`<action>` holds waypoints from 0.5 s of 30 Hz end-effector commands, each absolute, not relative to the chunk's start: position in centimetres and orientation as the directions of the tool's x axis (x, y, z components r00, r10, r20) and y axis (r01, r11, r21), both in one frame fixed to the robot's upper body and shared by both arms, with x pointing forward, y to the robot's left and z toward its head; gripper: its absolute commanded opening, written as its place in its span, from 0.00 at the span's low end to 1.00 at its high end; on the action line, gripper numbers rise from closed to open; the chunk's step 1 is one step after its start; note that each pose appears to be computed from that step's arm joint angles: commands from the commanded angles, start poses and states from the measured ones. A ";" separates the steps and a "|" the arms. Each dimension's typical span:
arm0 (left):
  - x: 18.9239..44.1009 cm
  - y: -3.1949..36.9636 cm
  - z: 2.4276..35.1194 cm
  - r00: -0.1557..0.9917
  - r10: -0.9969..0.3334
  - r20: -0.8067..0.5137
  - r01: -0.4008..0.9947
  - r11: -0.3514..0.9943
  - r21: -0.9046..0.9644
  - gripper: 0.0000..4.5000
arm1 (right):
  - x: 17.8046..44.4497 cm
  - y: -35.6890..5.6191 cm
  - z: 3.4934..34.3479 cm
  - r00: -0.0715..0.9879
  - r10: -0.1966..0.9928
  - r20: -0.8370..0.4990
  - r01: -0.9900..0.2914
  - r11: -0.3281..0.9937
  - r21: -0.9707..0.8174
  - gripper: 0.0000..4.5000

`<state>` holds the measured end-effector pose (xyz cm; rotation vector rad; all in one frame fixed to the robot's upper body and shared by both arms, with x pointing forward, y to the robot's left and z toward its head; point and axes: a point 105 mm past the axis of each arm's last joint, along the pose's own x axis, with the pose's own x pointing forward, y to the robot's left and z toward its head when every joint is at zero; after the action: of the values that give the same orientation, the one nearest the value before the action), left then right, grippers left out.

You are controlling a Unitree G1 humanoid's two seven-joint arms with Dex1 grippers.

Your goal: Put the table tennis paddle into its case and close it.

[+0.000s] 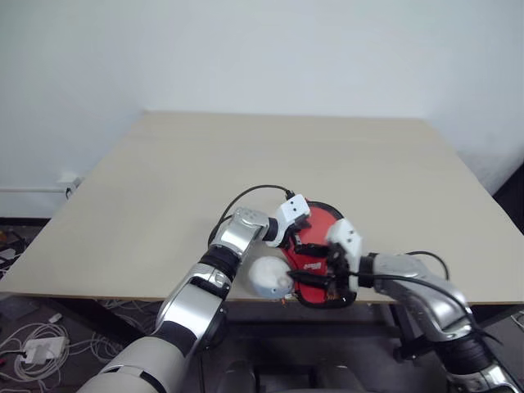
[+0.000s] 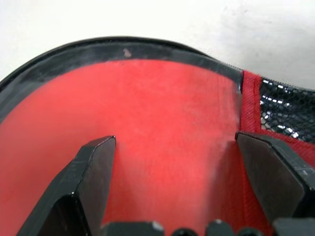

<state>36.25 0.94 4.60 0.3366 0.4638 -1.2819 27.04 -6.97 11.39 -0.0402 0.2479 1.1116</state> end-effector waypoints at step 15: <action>42.2 8.1 12.3 0.455 -0.831 -0.321 0.860 0.503 -0.084 0.97 | 27.3 -10.9 15.3 0.607 0.794 -0.033 -0.782 0.605 0.149 0.80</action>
<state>41.35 7.81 9.58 0.0925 0.4220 -1.0408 27.24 -10.80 14.60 0.1369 0.1402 0.9256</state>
